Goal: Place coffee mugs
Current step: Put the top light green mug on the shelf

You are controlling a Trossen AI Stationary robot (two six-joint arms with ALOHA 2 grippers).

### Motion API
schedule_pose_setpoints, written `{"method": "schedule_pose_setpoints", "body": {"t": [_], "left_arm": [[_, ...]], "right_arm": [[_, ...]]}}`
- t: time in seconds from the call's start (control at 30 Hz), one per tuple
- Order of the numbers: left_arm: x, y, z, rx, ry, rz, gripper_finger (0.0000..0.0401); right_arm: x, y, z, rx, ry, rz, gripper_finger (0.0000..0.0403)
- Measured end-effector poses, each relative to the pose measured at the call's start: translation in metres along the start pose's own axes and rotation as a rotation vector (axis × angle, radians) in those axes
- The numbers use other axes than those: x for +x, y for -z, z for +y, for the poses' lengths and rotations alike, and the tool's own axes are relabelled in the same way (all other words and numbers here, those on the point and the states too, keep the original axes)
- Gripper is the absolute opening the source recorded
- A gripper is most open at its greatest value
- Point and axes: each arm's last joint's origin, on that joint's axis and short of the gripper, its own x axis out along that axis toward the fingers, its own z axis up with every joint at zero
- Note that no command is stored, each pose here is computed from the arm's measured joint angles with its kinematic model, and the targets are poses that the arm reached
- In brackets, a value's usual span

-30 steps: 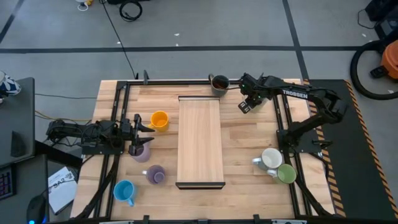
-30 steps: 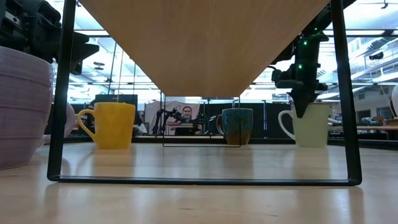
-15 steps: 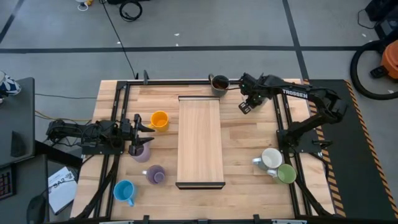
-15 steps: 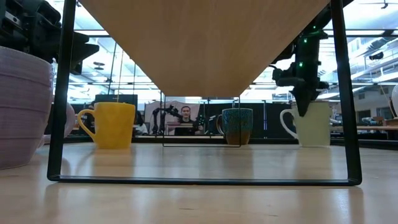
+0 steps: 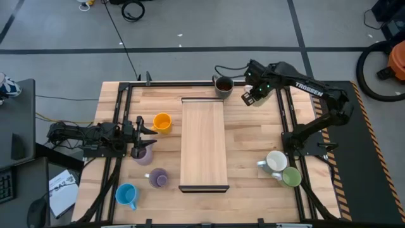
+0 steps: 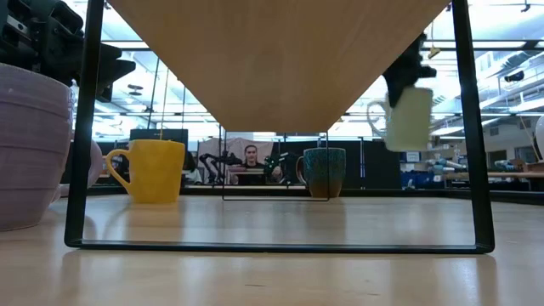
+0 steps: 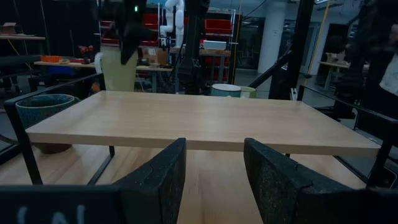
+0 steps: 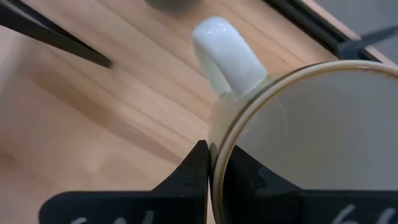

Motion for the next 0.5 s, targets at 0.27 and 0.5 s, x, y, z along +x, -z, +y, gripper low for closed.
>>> {"method": "schedule_pose_setpoints", "body": {"t": [0.27,0.5], "left_arm": [[0.0,0.0,0.0,0.0,0.0,0.0,0.0169],[0.0,0.0,0.0,0.001,0.0,0.0,0.0169]], "right_arm": [[-0.052,-0.002,0.029,0.018,-0.159,-0.114,0.0034],[-0.079,0.002,0.06,-0.01,-0.269,-0.169,0.0034]]}}
